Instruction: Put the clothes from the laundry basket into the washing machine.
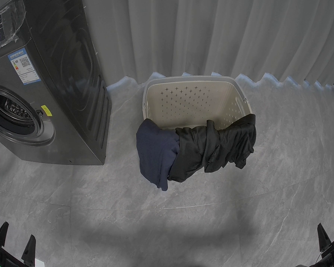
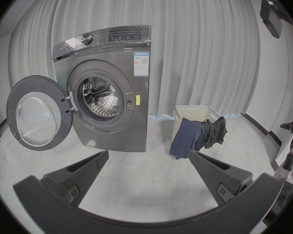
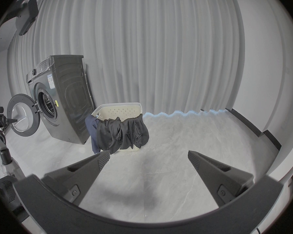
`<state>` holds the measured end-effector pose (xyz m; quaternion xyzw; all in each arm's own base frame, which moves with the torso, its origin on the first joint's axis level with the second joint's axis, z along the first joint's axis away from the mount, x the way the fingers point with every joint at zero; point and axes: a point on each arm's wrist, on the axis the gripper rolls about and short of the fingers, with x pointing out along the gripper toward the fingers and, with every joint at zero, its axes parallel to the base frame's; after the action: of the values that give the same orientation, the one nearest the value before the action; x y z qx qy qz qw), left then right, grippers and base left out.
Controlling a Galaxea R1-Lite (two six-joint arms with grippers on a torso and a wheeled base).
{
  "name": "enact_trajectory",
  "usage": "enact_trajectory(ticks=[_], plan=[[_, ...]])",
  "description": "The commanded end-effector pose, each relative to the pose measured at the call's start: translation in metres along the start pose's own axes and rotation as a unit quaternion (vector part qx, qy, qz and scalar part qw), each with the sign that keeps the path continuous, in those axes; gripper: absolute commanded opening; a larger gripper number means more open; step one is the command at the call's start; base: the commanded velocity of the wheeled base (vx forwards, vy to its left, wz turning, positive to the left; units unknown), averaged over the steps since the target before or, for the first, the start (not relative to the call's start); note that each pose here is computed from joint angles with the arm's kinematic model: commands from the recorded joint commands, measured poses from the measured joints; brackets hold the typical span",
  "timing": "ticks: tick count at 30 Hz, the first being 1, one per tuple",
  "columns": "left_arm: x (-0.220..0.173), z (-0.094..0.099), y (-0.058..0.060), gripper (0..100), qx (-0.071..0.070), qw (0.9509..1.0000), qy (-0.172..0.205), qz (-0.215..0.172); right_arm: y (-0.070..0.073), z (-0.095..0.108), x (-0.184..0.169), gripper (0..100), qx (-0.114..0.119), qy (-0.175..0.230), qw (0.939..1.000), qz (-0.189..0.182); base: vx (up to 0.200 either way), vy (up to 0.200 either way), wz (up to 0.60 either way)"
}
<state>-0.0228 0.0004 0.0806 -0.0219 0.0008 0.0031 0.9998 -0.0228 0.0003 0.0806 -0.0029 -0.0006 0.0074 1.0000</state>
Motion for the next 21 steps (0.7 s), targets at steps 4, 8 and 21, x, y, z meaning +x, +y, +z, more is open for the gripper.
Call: enact_trajectory(ticks=[4,8,21], plan=[[0.0002,-0.0047,0.0003,100,0.000,1.0000,0.001,0.001,0.0000,-0.0047,-0.0001,100,0.000,0.000,1.0000,0.000,0.000,0.000,0.00],[0.0002,-0.0047,0.0003,100,0.000,1.0000,0.001,0.001,0.0000,-0.0047,-0.0001,100,0.000,0.000,1.0000,0.000,0.000,-0.150,0.00],[0.0002,-0.0047,0.0003,100,0.000,1.0000,0.001,0.001,0.0000,-0.0049,-0.0001,100,0.000,0.001,1.0000,0.000,0.000,-0.200,0.00]])
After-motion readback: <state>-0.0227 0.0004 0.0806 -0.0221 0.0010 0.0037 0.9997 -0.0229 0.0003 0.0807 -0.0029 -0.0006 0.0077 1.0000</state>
